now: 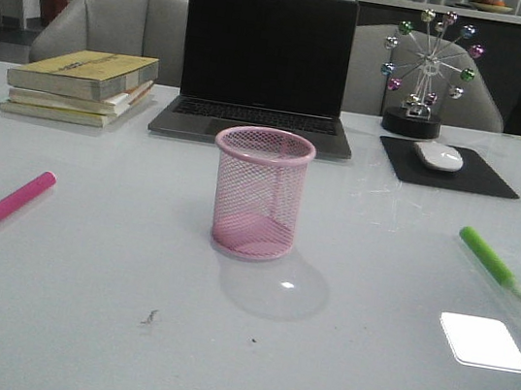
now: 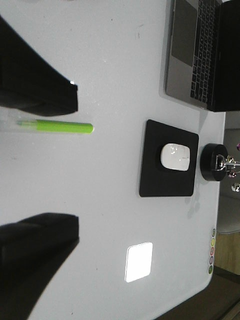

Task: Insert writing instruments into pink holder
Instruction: 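Move the right gripper down toward the lime-green marker, then close the right gripper on the lime-green marker, holding it upright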

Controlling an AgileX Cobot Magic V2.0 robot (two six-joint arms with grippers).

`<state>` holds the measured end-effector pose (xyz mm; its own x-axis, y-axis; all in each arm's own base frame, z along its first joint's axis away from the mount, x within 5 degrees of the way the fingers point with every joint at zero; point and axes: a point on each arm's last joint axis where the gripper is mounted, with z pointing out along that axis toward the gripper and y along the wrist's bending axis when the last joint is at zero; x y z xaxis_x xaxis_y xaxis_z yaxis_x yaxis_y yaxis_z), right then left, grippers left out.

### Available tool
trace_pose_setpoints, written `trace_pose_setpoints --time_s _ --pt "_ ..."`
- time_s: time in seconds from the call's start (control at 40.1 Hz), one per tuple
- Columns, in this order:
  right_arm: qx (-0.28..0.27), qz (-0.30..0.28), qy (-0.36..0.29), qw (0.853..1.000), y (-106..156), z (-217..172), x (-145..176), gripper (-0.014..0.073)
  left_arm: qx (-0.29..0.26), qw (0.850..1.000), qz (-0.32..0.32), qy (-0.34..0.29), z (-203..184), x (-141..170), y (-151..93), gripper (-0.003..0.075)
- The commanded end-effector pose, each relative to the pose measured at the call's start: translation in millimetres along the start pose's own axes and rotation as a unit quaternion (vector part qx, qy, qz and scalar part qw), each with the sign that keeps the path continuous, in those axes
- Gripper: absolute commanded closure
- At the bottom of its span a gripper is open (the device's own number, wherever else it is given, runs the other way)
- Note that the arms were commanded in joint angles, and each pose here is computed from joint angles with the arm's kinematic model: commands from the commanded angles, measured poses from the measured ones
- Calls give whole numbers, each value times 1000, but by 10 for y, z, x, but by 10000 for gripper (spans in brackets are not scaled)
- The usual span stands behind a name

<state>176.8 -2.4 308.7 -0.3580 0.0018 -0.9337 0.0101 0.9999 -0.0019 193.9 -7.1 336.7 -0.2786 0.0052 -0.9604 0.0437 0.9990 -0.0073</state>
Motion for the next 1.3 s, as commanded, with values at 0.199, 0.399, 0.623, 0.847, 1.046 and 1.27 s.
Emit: trace_pose_setpoints --time_s 0.199,0.399,0.623,0.847,1.046,1.27 --pt "-3 3 125 992 0 412 -85 55 3 998 -28 -60 -49 -200 -10 213" --pt "-6 6 199 980 4 911 -268 55 4 998 -28 -58 -48 -196 -10 213" --pt "-23 -4 239 971 124 1445 -423 55 4 998 -28 -57 -48 -194 -11 213" --pt "-47 -28 283 958 342 1934 -391 55 4 998 -28 -52 -47 -186 -12 213" --pt "-47 -30 333 941 367 2251 -183 55 4 999 -22 -45 -46 -173 -12 213" --pt "-47 -31 378 924 376 2448 87 55 4 999 -22 -44 -46 -171 -13 213"
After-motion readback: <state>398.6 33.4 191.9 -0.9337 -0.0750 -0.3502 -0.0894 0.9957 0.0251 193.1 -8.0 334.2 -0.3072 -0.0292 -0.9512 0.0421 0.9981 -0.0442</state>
